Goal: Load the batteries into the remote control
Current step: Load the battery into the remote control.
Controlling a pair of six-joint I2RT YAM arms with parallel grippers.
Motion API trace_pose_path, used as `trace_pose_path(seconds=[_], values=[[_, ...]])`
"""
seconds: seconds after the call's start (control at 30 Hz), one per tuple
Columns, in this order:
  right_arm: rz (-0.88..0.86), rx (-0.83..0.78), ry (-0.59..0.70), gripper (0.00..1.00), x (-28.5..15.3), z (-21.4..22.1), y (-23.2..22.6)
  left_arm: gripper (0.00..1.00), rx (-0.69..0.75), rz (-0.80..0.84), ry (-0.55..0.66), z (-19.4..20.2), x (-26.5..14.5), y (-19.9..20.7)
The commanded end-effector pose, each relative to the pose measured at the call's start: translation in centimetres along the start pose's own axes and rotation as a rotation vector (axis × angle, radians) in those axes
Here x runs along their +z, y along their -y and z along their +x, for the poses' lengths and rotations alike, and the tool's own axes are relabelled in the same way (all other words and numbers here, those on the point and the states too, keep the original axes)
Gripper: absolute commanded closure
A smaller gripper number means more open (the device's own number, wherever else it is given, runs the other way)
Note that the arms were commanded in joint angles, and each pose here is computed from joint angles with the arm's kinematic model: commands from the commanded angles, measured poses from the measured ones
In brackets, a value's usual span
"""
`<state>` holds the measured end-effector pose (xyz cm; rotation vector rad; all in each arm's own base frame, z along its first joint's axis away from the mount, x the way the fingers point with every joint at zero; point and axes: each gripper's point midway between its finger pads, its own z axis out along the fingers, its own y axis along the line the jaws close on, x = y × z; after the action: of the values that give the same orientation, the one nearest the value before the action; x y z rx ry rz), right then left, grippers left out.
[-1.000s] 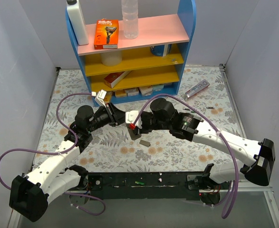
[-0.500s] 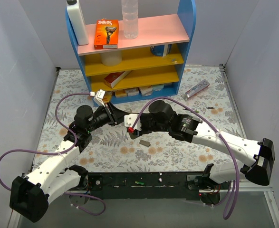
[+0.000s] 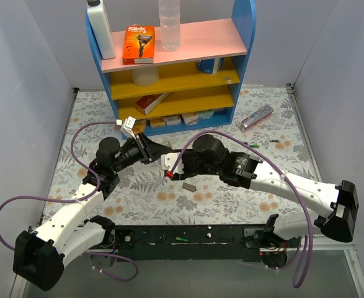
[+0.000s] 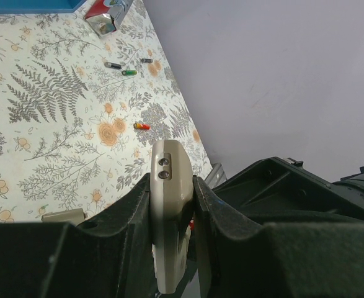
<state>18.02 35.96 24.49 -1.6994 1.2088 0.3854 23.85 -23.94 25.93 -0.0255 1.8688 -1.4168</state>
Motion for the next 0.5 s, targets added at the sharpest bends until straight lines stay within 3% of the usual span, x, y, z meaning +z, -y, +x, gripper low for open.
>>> trace_pose_path(seconds=[0.0,0.23,0.47], values=[[0.038,-0.018,-0.033,0.5,-0.2,0.9,0.3,1.0,0.027,0.099,0.036,-1.3,-0.7,3.2],[0.047,-0.016,-0.007,0.49,-0.4,0.2,0.5,1.0,0.026,0.1,0.035,-1.3,-0.8,3.1],[0.084,-0.006,0.044,0.42,-1.1,-1.3,1.6,1.0,0.023,0.097,0.031,-1.1,-0.8,3.0]])
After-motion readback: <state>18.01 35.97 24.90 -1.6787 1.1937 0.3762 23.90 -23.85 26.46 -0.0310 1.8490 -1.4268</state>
